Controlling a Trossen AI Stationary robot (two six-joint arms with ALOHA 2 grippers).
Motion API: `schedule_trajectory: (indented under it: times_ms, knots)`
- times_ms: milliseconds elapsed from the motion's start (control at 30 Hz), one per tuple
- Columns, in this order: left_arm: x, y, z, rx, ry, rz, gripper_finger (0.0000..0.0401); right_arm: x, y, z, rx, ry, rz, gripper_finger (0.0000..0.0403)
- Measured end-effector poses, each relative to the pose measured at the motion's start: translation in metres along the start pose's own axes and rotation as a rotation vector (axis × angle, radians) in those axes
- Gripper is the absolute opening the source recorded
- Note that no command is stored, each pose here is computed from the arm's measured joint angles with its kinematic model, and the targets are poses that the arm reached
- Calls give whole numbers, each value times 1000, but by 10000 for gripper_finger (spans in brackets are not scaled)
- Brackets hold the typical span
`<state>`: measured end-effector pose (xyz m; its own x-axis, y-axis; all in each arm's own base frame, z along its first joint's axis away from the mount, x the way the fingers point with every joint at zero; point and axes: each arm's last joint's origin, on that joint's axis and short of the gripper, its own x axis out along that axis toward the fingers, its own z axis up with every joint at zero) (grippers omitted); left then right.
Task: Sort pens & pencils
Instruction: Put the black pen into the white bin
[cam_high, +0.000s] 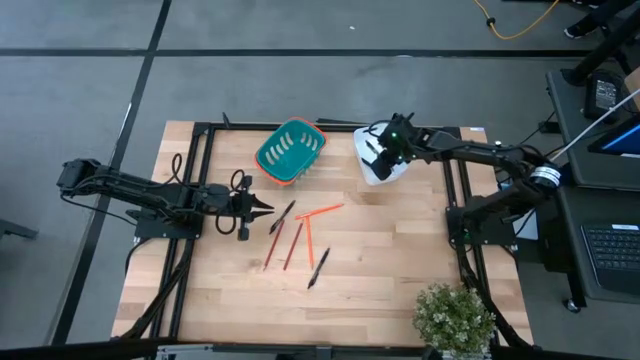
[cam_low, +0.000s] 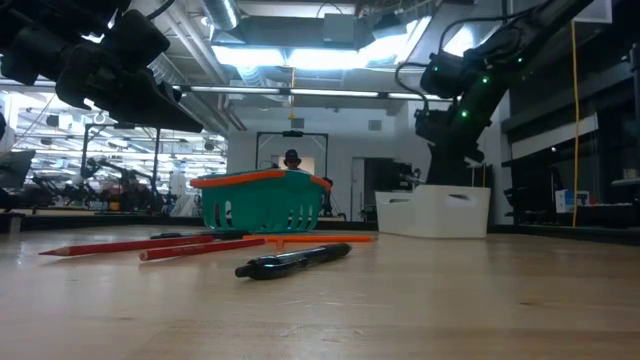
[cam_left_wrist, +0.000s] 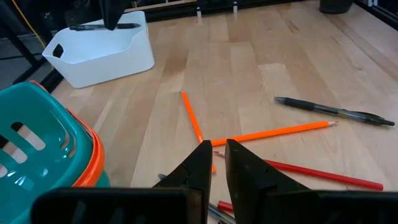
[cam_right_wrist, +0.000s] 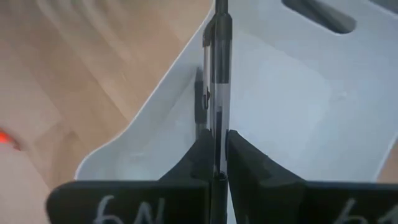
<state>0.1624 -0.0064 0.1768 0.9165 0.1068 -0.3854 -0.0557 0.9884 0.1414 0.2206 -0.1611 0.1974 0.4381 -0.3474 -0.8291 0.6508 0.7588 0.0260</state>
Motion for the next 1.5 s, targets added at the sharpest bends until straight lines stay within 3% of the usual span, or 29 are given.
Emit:
schedule_trajectory:
  times_ms: [500, 700, 800, 1300, 1500]
  knots:
    - [0, 0, 0, 7, 0, 3, 41, 5, -6, -1, 7, 28, 43, 26]
    - [0, 0, 0, 7, 0, 3, 41, 5, -5, -1, 14, 28, 45, 96]
    - [0, 0, 0, 7, 0, 3, 41, 5, -5, -1, 9, 27, 44, 110]
    - [0, 0, 0, 8, 0, 3, 41, 5, -4, 2, 6, -6, 50, 100]
    - [0, 0, 0, 8, -1, 3, 41, 4, 6, 4, -34, -21, 206, 103]
